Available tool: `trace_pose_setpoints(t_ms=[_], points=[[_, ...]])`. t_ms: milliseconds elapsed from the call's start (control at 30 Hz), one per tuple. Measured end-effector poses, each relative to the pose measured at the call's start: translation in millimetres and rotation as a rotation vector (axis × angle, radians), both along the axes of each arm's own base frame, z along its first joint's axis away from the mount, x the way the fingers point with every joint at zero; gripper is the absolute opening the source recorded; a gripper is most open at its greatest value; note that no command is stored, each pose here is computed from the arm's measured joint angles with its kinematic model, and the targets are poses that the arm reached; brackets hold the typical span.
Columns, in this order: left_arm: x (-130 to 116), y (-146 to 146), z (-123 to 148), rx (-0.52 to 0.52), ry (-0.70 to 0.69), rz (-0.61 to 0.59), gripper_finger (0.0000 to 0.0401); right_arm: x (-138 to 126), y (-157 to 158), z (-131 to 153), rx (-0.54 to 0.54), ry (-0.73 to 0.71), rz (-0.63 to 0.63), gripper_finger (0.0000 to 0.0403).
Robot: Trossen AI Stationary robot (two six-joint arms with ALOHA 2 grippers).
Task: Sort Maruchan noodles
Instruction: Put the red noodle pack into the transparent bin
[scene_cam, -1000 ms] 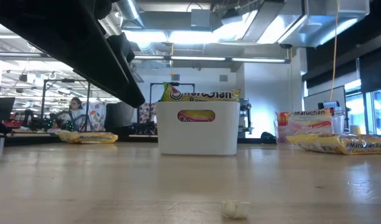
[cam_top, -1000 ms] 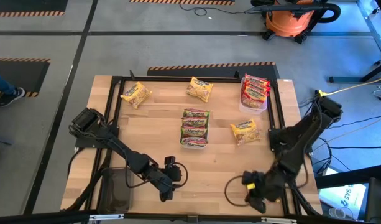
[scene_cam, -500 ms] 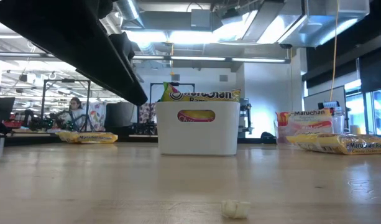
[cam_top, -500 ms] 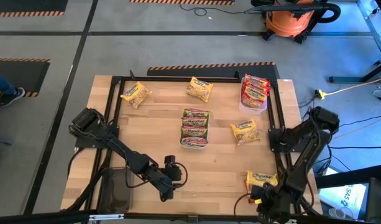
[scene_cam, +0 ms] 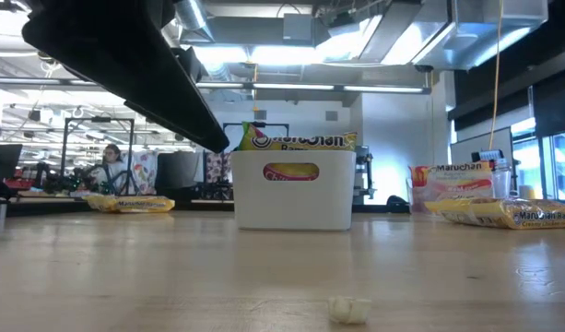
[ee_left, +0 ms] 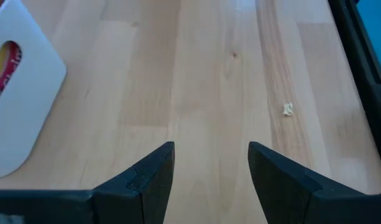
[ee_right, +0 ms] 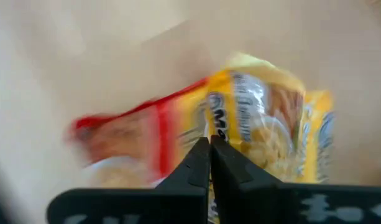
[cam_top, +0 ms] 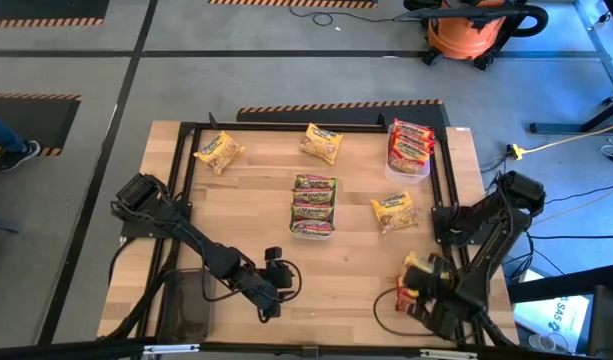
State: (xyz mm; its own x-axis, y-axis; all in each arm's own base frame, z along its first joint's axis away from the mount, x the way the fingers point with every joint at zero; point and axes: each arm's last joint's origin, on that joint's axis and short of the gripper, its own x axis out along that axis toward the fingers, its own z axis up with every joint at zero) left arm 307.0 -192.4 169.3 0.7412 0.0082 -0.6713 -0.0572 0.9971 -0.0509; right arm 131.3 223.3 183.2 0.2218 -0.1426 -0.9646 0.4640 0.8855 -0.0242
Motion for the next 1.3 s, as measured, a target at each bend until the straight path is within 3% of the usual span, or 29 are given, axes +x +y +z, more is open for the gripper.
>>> trace_pose_setpoints(t_ms=[100,200,300,500,667,800,1067,1167,1300], points=[[1,1,0,0.004,-0.002,0.008,0.0199,3,-13,0,-0.097,0.032,-0.041,0.0002],[1,2,0,0.005,-0.003,0.01,0.0199,6,-21,1,-0.123,0.082,-0.069,0.0002],[1,2,0,0.0,-0.003,0.014,0.0199,9,-15,8,-0.059,0.125,-0.04,0.0002],[1,2,0,-0.001,-0.003,0.015,0.0199,10,15,28,0.175,0.131,0.048,0.0002],[1,2,0,-0.002,-0.003,0.015,0.0199,-1,30,4,0.203,0.191,0.07,0.0001],[0,0,0,-0.003,-0.002,0.009,0.0199,9,36,-14,0.191,0.192,0.084,0.0001],[-1,-2,0,-0.019,-0.004,0.007,0.0199,63,30,-20,0.239,-0.079,0.015,0.0001],[0,-3,1,-0.028,-0.014,0.006,0.0199,84,19,-22,0.233,-0.159,-0.054,0.0001],[1,-3,3,-0.04,-0.033,0.005,0.0199,113,6,-28,0.207,-0.252,-0.052,0.0001]])
